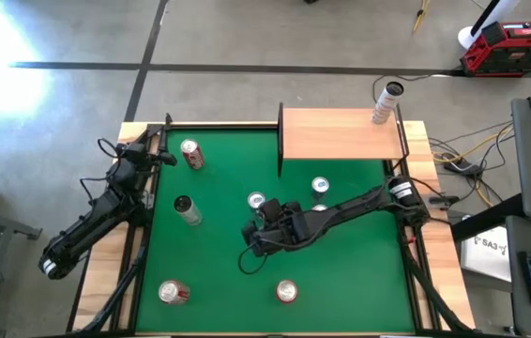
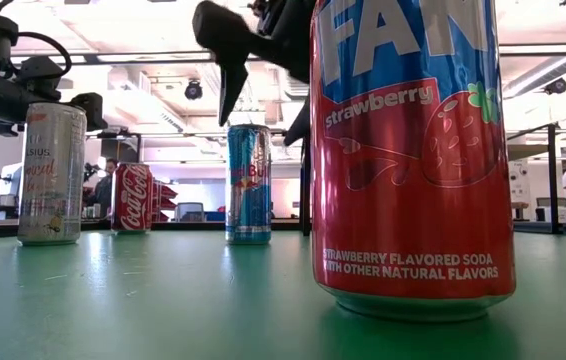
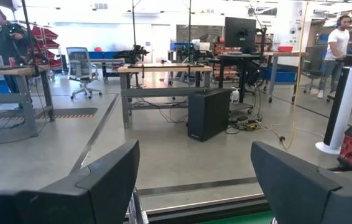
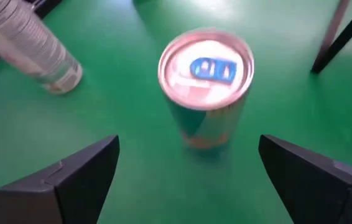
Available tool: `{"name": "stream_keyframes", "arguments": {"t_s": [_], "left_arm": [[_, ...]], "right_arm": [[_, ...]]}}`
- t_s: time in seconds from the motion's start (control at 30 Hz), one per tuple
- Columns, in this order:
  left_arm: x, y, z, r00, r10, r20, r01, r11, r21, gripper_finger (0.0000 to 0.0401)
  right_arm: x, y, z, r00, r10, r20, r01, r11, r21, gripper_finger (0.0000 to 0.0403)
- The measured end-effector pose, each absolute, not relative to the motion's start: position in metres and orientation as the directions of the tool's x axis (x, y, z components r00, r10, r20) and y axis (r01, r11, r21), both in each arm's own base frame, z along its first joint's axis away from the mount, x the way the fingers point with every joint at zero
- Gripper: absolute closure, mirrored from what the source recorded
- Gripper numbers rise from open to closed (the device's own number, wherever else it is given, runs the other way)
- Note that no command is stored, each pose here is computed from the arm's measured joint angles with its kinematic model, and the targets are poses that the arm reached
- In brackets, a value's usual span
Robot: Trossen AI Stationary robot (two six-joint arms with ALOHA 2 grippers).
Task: Place canned beverage on shelf
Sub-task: Put the top blue soda can on the shelf
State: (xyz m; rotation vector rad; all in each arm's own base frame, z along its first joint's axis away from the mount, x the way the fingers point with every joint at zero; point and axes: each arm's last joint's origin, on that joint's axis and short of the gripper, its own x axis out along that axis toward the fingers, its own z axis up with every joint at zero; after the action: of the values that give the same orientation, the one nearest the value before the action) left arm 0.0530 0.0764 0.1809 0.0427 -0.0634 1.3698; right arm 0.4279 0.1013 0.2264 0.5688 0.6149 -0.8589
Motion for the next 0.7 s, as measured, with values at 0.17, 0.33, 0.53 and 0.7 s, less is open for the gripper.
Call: {"name": "stream_keyframes", "arguments": {"t_s": [0.17, 0.33, 0.53, 0.7], "left_arm": [[0.053, 0.076, 0.181, 0.198, 0.978, 0.070, -0.980, 0.199, -0.006, 0.0108], [0.053, 0.076, 0.181, 0.199, 0.978, 0.070, -0.980, 0.200, -0.006, 0.0108], [0.053, 0.076, 0.181, 0.198, 0.978, 0.070, -0.980, 0.199, -0.006, 0.0108], [0.053, 0.076, 0.181, 0.199, 0.977, 0.070, -0.980, 0.200, -0.006, 0.0108]], "right_arm": [[0.410, 0.119, 0.236, 0.484, -0.495, -0.721, 0.837, 0.502, 0.217, 0.0025], [0.385, 0.129, 0.253, 0.431, -0.502, -0.750, 0.874, 0.437, 0.210, 0.0025], [0.351, 0.126, 0.272, 0.309, -0.540, -0.783, 0.934, 0.326, 0.144, 0.0025], [0.330, 0.119, 0.291, 0.249, -0.549, -0.798, 0.960, 0.249, 0.129, 0.0025]]}}
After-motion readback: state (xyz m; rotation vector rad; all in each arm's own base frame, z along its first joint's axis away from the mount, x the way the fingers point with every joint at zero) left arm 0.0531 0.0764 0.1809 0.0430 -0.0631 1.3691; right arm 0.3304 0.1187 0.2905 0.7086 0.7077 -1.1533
